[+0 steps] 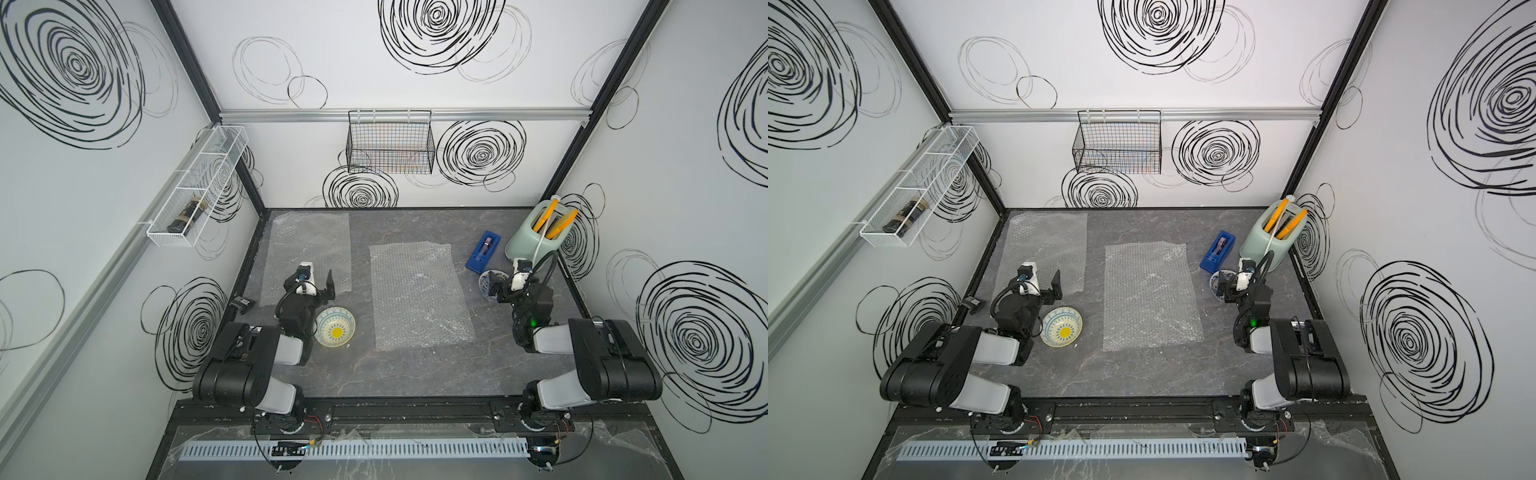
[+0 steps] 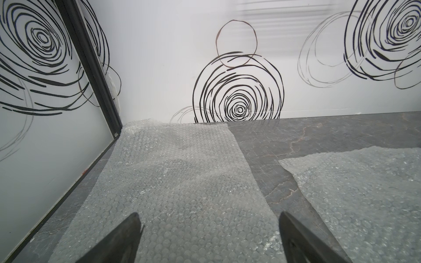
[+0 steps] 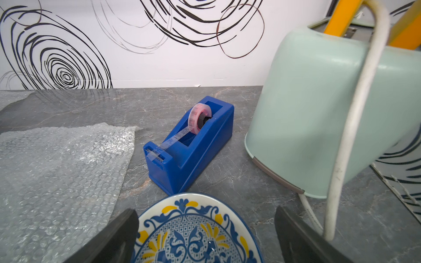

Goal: Wrap bowls in bubble wrap
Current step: Move the bubble wrap to the center of the board.

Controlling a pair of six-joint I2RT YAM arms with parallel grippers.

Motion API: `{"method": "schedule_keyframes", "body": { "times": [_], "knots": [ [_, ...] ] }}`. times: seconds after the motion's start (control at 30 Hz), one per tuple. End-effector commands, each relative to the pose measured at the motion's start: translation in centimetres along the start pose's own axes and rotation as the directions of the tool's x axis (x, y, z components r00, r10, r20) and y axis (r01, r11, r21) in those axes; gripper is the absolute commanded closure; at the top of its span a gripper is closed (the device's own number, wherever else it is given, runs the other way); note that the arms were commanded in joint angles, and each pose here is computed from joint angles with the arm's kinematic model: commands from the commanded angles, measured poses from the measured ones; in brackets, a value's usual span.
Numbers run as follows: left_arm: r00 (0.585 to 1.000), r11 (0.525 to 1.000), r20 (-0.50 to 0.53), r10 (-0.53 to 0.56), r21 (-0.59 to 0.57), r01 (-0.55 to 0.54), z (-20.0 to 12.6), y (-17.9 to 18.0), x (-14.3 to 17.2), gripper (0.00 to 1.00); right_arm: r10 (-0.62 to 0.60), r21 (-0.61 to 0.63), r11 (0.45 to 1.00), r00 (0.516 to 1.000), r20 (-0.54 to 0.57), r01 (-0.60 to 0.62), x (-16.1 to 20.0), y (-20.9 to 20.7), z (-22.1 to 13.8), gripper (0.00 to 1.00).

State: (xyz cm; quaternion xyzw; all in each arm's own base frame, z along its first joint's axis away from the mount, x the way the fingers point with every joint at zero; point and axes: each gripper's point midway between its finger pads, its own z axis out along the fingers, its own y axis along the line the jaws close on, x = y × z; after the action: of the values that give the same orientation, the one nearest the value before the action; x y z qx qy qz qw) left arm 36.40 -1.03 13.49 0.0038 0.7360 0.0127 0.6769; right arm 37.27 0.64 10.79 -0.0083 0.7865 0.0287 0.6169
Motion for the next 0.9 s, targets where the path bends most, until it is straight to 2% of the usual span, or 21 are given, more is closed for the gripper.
{"method": "schedule_keyframes", "body": {
  "times": [0.0,0.5,0.57,0.67,0.73,0.8,0.87],
  "knots": [
    [0.998,1.000,0.062,-0.021,0.014,0.020,0.2,0.0,-1.6,0.03,0.012,-0.022,1.000,1.000,0.026,-0.011,-1.0,0.0,0.4,0.03],
    [0.997,0.998,0.067,-0.046,0.056,0.043,0.2,0.2,-1.7,0.04,0.021,-0.025,0.999,1.000,0.018,-0.020,-0.8,-0.1,0.5,0.03],
    [0.997,0.999,0.071,-0.042,0.035,0.040,0.1,0.3,-1.8,0.04,0.020,-0.023,1.000,1.000,0.020,-0.020,-0.9,-0.2,0.5,0.03],
    [0.991,0.999,0.131,-0.028,-0.040,0.033,-1.4,0.8,-2.9,0.04,0.006,-0.008,1.000,1.000,0.030,-0.006,-1.1,-0.1,0.4,0.03],
    [0.987,0.997,0.158,0.003,-0.072,0.009,-2.4,0.6,-4.0,0.03,-0.049,-0.008,0.999,0.998,0.041,0.049,-2.2,0.7,0.1,0.02],
    [0.982,0.997,0.182,0.045,-0.063,-0.034,-3.4,-0.5,-5.0,0.04,-0.048,0.042,0.998,0.998,0.027,0.047,-3.9,0.9,-0.2,0.02],
    [0.971,0.996,0.220,0.091,-0.037,-0.085,-4.4,-1.9,-6.3,0.04,-0.034,0.083,0.996,0.997,0.063,0.029,-6.1,1.2,-1.2,0.03]
  ]
}}
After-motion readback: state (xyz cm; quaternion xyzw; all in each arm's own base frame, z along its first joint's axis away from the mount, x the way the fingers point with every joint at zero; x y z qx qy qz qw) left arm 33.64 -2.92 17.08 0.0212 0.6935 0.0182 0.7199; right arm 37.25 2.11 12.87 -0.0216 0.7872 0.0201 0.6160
